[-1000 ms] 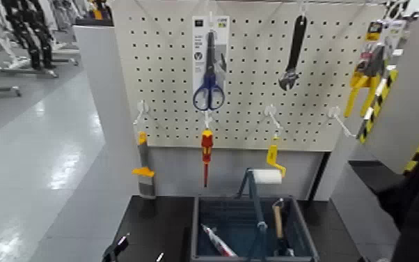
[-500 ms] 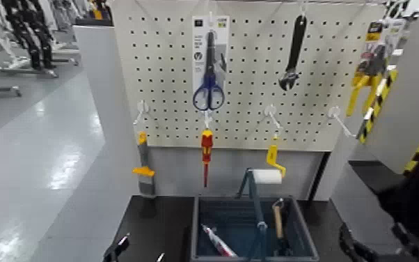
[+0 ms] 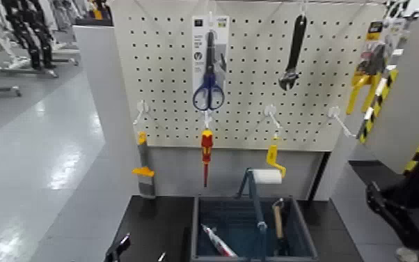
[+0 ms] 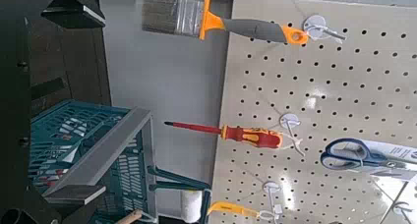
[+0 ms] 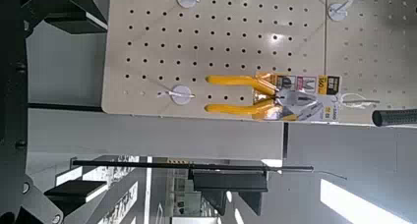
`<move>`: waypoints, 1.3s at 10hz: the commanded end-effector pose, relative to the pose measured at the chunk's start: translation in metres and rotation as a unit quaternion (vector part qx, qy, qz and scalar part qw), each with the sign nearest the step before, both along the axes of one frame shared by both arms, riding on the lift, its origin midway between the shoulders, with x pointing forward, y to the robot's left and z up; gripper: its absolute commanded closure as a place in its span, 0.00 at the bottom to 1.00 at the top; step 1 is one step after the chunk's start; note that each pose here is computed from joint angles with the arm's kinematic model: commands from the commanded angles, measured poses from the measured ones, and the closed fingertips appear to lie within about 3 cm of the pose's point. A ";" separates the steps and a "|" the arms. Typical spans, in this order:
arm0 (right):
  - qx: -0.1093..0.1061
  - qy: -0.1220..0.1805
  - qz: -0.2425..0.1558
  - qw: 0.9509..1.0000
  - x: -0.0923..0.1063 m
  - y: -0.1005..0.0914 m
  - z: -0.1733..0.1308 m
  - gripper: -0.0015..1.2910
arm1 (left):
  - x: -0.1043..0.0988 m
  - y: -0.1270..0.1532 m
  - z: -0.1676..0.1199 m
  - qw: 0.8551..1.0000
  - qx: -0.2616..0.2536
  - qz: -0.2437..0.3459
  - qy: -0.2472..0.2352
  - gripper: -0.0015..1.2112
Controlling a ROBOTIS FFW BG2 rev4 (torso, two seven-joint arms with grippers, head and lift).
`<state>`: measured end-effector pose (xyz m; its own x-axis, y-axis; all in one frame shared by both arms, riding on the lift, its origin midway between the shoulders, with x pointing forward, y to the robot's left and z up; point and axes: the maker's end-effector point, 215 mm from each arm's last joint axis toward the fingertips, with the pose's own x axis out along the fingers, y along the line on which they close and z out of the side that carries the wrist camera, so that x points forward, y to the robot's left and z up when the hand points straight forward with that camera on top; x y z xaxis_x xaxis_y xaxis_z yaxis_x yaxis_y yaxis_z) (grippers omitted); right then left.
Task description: Put the yellow pliers into the crate.
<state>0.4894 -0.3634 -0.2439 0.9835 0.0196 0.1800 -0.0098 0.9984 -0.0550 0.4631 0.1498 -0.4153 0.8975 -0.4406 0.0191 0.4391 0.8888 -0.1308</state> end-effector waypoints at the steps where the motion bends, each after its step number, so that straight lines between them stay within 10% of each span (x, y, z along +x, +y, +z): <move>1: -0.003 -0.015 0.000 1.000 0.019 -0.019 0.035 0.14 | 0.001 -0.002 0.000 1.000 0.001 -0.002 0.000 0.09; 7: 0.016 -0.026 0.089 0.996 0.070 -0.024 0.097 0.14 | 0.003 -0.006 0.001 1.000 0.001 -0.009 0.001 0.09; 13: 0.031 -0.031 0.207 0.977 0.111 -0.003 0.141 0.14 | 0.006 -0.010 0.002 1.000 0.001 -0.016 0.002 0.09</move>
<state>0.5952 -0.3665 -0.1051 0.8851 0.3930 0.2493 -0.3998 0.9163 -0.0247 0.4686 0.1398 -0.4126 0.8830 -0.4691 0.0162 0.4669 0.8745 -0.1310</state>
